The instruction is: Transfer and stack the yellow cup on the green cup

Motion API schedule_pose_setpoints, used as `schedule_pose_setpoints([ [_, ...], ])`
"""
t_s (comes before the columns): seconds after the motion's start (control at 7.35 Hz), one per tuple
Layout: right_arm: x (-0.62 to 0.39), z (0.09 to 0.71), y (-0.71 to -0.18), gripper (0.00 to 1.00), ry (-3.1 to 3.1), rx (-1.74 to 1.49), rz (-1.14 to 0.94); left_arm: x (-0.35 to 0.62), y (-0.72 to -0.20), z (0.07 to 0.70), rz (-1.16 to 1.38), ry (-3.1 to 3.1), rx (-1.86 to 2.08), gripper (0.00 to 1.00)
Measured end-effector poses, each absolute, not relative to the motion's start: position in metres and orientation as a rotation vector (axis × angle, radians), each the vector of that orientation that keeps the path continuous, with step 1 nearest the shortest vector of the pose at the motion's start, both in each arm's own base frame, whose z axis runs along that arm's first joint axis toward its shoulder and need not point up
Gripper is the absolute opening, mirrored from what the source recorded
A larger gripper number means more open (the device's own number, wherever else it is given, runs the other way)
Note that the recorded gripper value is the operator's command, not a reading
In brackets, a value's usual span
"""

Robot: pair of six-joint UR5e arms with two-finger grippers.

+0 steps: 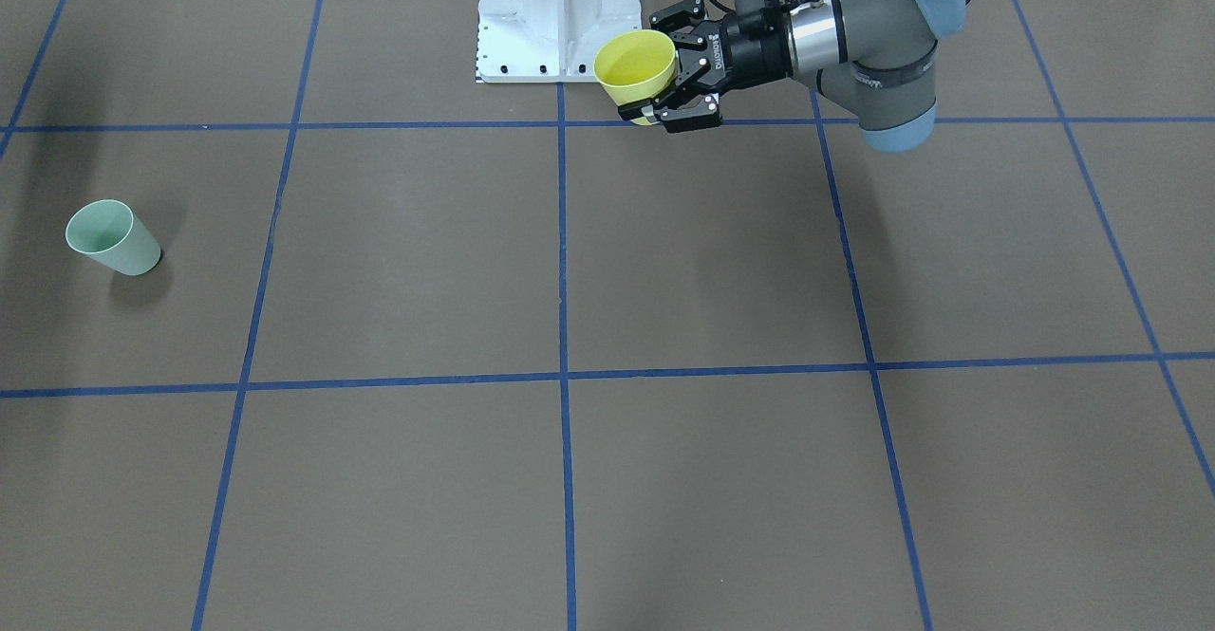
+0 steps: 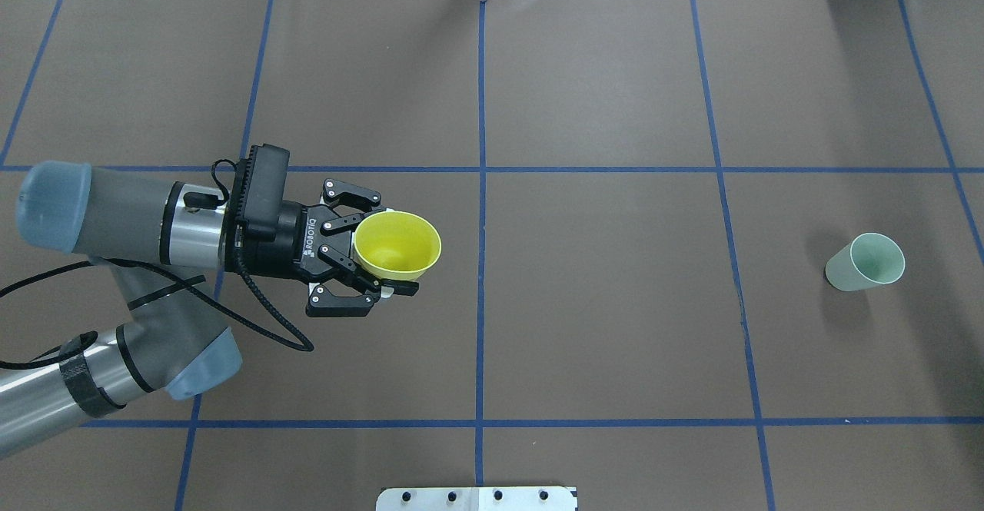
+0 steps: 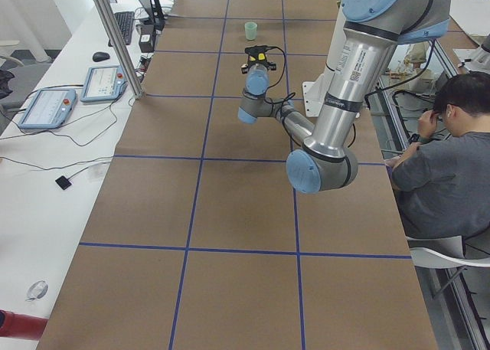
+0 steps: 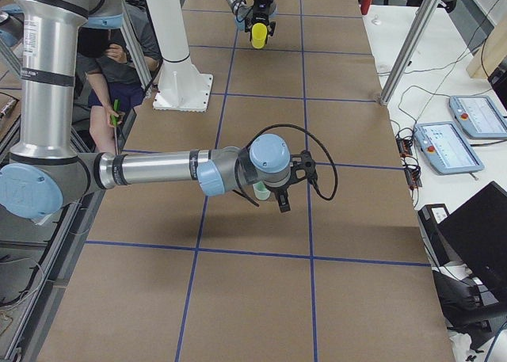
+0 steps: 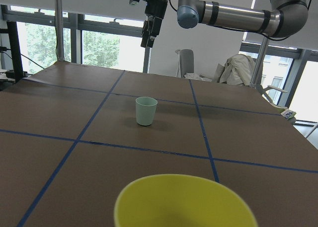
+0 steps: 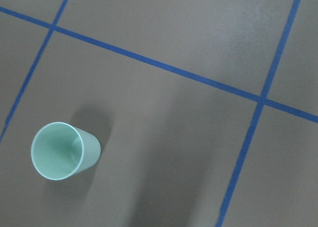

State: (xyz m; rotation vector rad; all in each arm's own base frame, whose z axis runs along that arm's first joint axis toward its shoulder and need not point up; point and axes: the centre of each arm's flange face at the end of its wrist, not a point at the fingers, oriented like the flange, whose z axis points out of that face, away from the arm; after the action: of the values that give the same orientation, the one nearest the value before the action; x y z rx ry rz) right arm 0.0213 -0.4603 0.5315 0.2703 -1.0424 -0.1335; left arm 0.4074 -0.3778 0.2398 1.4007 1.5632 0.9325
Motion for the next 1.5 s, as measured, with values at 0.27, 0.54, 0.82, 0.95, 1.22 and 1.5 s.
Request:
schedule_pose_setpoints([
  [0.27, -0.022, 0.457, -0.485, 1.00, -1.101, 0.225, -0.065, 0.415, -0.384, 0.238, 0.898, 1.548, 1.400, 0.00],
  [0.54, -0.078, 0.372, -0.485, 1.00, -1.167, 0.160, -0.004, 0.419, -0.385, 0.239, 0.883, 1.540, 1.392, 0.00],
  [0.82, -0.146, 0.297, -0.481, 1.00, -1.206, 0.106, 0.030, 0.422, -0.386, 0.241, 0.878, 1.535, 1.385, 0.00],
  [0.95, -0.189, 0.262, -0.475, 1.00, -1.214, 0.089, 0.050, 0.424, -0.387, 0.242, 0.878, 1.533, 1.381, 0.00],
  [1.22, -0.272, 0.206, -0.451, 0.98, -1.235, 0.065, 0.075, 0.427, -0.389, 0.241, 0.877, 1.532, 1.380, 0.00],
  [1.5, -0.328, 0.169, -0.425, 0.97, -1.249, 0.014, 0.084, 0.429, -0.390, 0.239, 0.879, 1.533, 1.382, 0.00],
])
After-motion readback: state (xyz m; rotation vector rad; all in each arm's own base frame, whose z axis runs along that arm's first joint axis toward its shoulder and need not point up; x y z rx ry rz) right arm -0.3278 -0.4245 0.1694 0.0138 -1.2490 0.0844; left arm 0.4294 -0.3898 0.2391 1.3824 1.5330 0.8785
